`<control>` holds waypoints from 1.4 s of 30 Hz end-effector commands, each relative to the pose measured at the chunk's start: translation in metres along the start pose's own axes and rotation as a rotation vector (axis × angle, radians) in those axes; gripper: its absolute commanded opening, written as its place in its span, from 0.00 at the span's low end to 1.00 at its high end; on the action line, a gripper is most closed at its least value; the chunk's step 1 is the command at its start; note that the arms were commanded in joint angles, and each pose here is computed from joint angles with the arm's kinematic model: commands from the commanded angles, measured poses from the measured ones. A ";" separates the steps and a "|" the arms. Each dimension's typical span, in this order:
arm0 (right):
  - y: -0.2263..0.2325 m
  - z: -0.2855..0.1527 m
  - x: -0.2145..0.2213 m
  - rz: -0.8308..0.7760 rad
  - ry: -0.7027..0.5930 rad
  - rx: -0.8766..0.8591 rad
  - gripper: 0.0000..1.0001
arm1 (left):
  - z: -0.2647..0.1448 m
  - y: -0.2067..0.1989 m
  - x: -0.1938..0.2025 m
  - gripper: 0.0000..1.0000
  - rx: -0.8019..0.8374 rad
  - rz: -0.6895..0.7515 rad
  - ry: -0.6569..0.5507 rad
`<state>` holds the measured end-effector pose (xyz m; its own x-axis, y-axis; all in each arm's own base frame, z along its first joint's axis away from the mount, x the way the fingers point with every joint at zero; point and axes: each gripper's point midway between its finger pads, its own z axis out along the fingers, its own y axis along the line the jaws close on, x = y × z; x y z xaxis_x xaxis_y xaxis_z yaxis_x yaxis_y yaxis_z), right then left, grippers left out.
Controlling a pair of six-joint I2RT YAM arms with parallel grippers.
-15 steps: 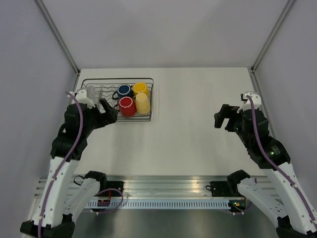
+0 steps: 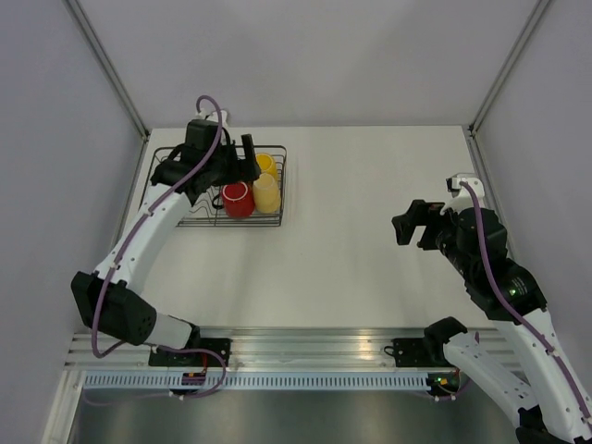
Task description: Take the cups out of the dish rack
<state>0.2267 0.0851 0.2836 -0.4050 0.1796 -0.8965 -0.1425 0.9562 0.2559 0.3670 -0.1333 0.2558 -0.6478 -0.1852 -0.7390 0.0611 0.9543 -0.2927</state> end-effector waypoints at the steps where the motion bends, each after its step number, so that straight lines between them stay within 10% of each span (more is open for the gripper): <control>1: 0.008 -0.002 -0.001 -0.010 -0.003 -0.047 0.98 | 0.015 -0.016 -0.022 1.00 0.016 0.153 -0.028; 13: 0.014 -0.006 0.004 -0.012 0.012 -0.087 0.98 | 0.089 -0.016 0.001 1.00 -0.019 0.411 0.112; 42: 0.014 -0.005 0.010 -0.029 0.017 -0.101 0.98 | 0.169 -0.003 0.059 0.96 0.030 0.375 0.315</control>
<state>0.2149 0.0969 0.2757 -0.4342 0.1510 -0.8881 -0.2261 0.9360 0.2697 0.4497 -0.1767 0.1032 -0.7997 0.2407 -0.5500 0.3254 0.9436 -0.0602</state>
